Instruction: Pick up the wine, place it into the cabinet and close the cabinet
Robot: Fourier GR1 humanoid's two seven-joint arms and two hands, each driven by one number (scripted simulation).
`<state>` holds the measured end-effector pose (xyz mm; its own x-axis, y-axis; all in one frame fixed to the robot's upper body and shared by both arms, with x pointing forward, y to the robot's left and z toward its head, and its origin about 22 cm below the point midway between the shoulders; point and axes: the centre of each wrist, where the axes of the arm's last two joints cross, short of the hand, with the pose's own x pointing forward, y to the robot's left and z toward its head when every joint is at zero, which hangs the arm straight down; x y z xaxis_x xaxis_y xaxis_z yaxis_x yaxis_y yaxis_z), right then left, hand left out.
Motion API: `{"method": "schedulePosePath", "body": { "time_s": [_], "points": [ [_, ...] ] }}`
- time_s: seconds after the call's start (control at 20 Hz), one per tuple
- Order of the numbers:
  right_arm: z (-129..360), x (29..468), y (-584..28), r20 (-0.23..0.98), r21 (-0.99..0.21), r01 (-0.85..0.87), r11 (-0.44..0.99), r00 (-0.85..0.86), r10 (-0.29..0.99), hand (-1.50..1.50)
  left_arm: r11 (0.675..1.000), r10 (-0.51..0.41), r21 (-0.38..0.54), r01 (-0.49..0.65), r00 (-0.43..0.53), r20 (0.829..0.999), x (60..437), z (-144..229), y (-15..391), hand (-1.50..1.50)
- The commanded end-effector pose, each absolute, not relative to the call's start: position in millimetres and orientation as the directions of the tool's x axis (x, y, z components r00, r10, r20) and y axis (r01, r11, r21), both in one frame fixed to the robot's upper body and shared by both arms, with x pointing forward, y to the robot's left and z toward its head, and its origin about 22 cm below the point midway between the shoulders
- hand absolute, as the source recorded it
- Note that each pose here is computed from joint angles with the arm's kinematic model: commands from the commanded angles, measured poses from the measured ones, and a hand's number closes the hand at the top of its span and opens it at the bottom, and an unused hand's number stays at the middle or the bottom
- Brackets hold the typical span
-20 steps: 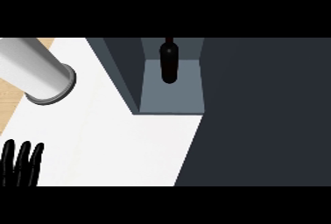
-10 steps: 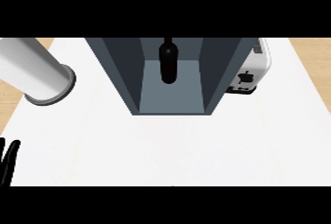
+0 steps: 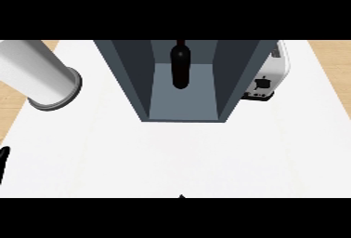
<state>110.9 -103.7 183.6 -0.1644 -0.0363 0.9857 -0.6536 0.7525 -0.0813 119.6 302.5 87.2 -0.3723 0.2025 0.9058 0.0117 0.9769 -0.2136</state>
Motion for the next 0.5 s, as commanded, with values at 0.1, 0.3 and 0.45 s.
{"method": "schedulePosePath", "body": {
  "time_s": [0.1, 0.3, 0.45],
  "points": [
    [202, 94, -72, 0.962, -0.102, -0.716, 0.69, -0.247, -0.113, 1.5, 0.967, 0.245, -0.255, 0.022, -0.365, 0.898, 133, 86, 303, -1.5],
    [201, 113, -55, 0.967, -0.115, -0.704, 0.701, -0.24, -0.082, 1.5, 0.969, 0.245, -0.24, 0.061, -0.367, 0.897, 130, 93, 313, -1.5],
    [214, 126, -52, 0.967, -0.089, -0.717, 0.692, -0.229, -0.113, 1.5, 0.963, 0.267, -0.26, 0.069, -0.371, 0.89, 146, 97, 309, -1.5]
  ]
}}
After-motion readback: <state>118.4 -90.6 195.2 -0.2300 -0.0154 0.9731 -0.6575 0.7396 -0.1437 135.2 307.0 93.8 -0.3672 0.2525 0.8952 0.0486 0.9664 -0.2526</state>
